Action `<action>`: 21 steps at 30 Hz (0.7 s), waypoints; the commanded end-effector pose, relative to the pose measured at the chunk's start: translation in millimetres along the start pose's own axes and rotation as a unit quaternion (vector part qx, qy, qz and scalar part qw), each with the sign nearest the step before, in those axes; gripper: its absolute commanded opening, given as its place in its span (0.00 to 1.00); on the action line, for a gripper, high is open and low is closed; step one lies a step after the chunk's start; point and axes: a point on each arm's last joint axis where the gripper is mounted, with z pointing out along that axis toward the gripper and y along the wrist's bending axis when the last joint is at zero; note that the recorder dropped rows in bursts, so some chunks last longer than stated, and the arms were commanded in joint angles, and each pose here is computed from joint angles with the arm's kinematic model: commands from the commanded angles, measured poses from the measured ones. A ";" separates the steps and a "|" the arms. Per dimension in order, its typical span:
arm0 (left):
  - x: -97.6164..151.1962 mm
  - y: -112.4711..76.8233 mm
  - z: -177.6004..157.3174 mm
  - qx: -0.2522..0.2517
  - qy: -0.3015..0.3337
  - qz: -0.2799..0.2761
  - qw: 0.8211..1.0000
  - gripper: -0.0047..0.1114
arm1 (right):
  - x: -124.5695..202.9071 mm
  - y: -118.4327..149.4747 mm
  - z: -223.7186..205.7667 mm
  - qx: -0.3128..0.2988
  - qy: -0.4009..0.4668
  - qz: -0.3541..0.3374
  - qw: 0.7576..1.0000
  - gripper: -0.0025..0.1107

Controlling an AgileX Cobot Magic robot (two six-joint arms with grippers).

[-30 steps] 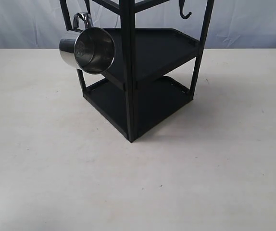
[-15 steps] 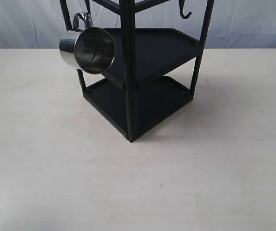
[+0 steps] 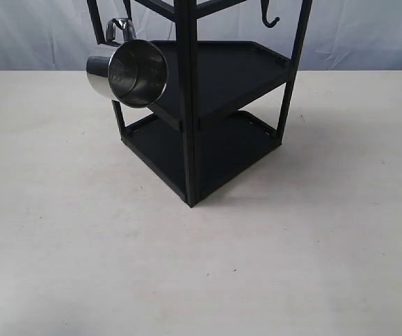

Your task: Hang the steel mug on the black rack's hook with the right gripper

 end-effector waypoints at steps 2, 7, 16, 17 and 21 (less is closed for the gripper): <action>-1.0 -0.3 0.1 0.002 -0.002 -0.002 1.000 0.04 | 11.2 -7.2 -2.2 0.022 -0.006 0.013 1.000 0.03; -1.0 -0.3 0.1 0.002 -0.002 -0.002 1.000 0.04 | 6.2 -15.5 -14.5 0.089 -0.069 0.029 0.993 0.03; -1.0 -0.3 0.1 0.002 -0.002 -0.002 1.000 0.04 | -0.5 -19.6 -18.6 0.133 -0.121 0.029 0.983 0.03; -1.0 -0.3 0.1 0.002 -0.002 -0.002 1.000 0.04 | -0.5 -19.6 -18.6 0.133 -0.121 0.029 0.983 0.03; -1.0 -0.3 0.1 0.002 -0.002 -0.002 1.000 0.04 | -0.5 -19.6 -18.6 0.133 -0.121 0.029 0.983 0.03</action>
